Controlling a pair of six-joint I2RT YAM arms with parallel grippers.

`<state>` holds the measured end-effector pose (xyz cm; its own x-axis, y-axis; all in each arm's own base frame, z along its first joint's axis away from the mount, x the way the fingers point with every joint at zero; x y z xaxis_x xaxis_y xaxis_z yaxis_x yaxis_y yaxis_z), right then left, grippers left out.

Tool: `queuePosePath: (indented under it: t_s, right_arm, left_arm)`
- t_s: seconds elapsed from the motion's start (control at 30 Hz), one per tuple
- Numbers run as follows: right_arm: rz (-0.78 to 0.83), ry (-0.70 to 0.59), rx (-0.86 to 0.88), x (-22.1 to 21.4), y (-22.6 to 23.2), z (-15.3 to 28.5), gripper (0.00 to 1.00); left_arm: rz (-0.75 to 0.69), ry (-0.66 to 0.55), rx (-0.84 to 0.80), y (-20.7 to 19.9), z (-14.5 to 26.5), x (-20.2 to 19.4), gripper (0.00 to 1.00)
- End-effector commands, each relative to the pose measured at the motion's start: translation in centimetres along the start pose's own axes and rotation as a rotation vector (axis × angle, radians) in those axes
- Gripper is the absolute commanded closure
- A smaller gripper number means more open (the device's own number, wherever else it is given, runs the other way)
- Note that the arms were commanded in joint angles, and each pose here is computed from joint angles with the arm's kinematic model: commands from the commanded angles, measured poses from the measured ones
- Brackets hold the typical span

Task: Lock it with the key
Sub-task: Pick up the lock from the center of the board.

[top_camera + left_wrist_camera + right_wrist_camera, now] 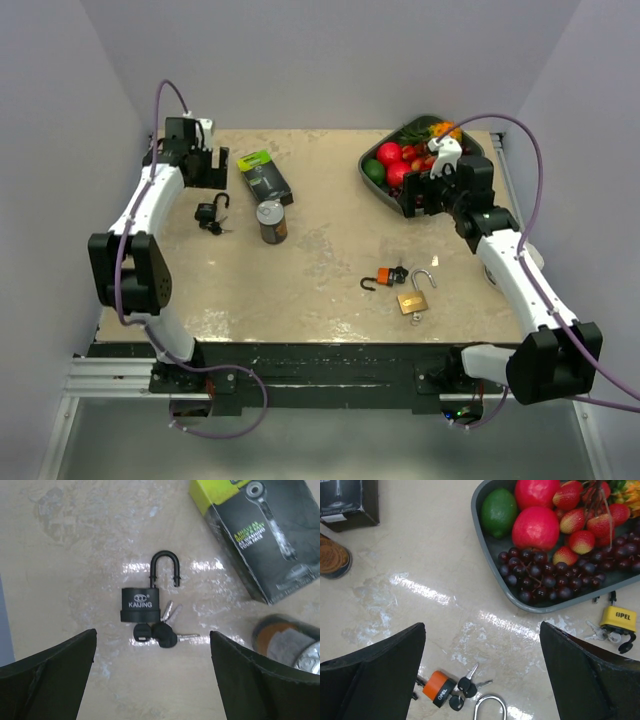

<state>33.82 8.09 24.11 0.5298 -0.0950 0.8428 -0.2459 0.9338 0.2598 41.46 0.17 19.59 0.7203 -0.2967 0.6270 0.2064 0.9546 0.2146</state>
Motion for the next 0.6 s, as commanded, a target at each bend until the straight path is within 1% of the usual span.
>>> queuePosePath:
  t_s: [0.0, 0.03, 0.1, 0.13, 0.23, 0.37, 0.57]
  right_arm:
    - [-0.004, -0.045, -0.056, 2.3, -0.5, 0.0, 0.01]
    - [0.011, -0.037, -0.064, 2.2, -0.7, -0.2, 0.01]
    - [0.015, -0.017, -0.070, 1.9, -0.9, -0.5, 0.01]
    - [0.016, -0.014, -0.067, 1.8, -0.9, -0.6, 0.01]
    - [0.001, 0.003, -0.040, 1.3, -0.6, -0.9, 0.01]
    - [-0.007, 0.015, -0.015, 1.0, -0.3, -1.2, 0.01]
    - [-0.039, 0.014, -0.026, 0.9, -0.4, -1.8, 0.01]
  left_arm:
    - [0.037, 0.071, 0.051, 3.0, -2.7, 1.1, 0.01]
    - [0.060, 0.112, 0.044, 3.5, -4.3, 0.2, 0.01]
    - [0.102, 0.119, 0.035, 4.0, -5.4, 0.5, 0.01]
    - [0.114, 0.144, 0.031, 4.2, -6.5, -0.1, 0.01]
    - [0.109, 0.168, 0.039, 4.4, -8.2, -0.5, 0.01]
    - [0.100, 0.184, 0.031, 4.3, -9.7, -1.1, 0.01]
    - [0.100, 0.224, -0.004, 3.2, -11.5, -3.3, 0.02]
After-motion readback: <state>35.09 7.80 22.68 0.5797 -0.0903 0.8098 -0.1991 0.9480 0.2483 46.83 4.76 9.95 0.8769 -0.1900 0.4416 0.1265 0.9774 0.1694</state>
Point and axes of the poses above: each gripper's point midway between its finger pads, its own z axis back along the fingers, its own y axis along the line the jaws close on, x = y × z, the point moved 4 cm from there along z, back along the fingers, and after that the axes turned 13 degrees about -z, right-handed, at the moved point
